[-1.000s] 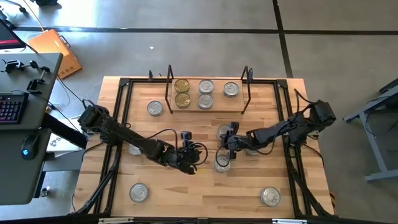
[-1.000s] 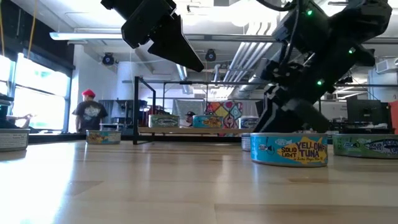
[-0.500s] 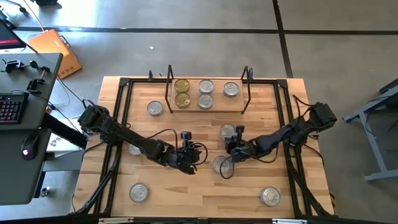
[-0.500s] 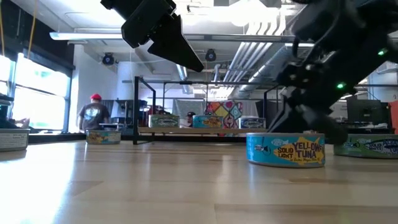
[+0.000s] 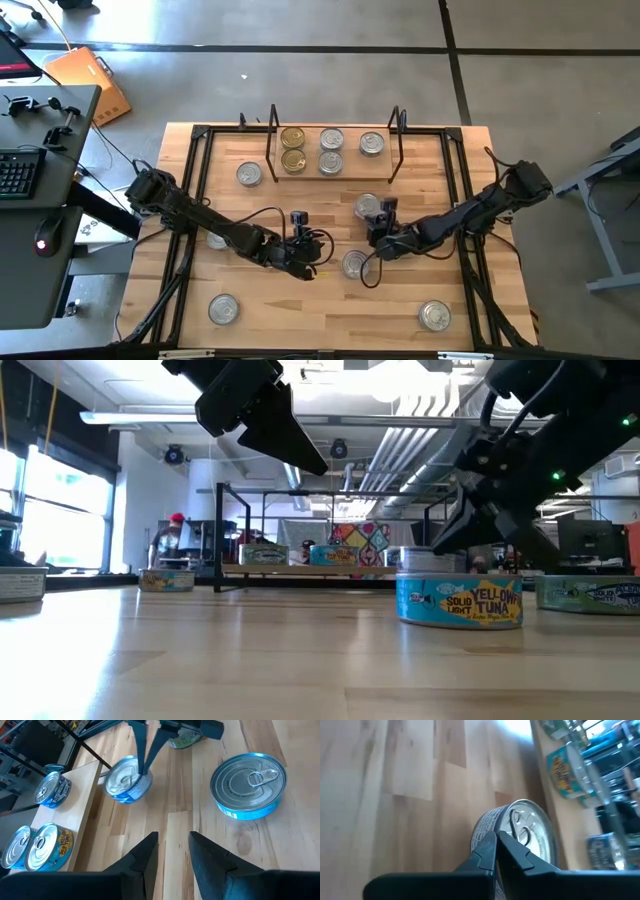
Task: Stack canned seafood by type on shelf
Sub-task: Put the blue tuna can aligned with the other blue tuna can on the shelf
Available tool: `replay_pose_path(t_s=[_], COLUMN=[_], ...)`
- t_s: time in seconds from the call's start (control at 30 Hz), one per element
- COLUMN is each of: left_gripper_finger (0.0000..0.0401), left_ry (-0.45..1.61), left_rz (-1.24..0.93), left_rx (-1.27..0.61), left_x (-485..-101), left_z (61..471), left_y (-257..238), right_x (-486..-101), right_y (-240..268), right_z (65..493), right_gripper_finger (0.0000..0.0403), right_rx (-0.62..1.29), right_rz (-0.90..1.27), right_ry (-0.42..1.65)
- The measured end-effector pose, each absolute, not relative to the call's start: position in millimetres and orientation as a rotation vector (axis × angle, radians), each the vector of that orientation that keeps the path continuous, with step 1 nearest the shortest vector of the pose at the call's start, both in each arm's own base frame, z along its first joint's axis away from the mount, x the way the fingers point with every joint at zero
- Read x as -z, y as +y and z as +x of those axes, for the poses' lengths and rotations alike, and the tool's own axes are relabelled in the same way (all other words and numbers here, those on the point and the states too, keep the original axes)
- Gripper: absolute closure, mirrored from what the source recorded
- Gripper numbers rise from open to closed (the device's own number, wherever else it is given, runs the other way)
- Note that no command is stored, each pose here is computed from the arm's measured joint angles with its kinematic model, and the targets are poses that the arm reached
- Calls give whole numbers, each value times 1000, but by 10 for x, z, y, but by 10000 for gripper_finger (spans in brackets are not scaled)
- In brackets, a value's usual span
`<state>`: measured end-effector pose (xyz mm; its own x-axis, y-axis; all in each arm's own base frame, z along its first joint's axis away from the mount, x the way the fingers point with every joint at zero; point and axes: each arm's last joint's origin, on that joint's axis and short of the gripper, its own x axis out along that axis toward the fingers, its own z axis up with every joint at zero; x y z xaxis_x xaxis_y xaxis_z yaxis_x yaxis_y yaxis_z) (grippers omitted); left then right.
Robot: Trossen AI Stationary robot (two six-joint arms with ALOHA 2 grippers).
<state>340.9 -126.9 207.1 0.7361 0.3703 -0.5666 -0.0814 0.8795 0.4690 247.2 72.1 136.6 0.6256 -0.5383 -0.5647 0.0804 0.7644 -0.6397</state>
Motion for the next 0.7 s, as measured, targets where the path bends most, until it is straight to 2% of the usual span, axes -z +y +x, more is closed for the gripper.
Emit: replay_pose_path(t_s=[0.23, 0.43, 0.7], left_gripper_finger=[298, 298, 298], left_ry=[704, 704, 704], left_rz=[437, 437, 437], left_rx=[-257, -257, -257], left_x=[-2071, -2072, -2071], left_z=[3410, 3409, 3409], left_y=[-1269, -1268, -1269], right_x=[-1512, -1624, -1686], right_y=[598, 278, 289], right_z=[2611, 2759, 2828], right_gripper_finger=[401, 401, 397], right_rx=[471, 518, 242], right_rz=[-743, -771, -475], right_ry=[808, 864, 864])
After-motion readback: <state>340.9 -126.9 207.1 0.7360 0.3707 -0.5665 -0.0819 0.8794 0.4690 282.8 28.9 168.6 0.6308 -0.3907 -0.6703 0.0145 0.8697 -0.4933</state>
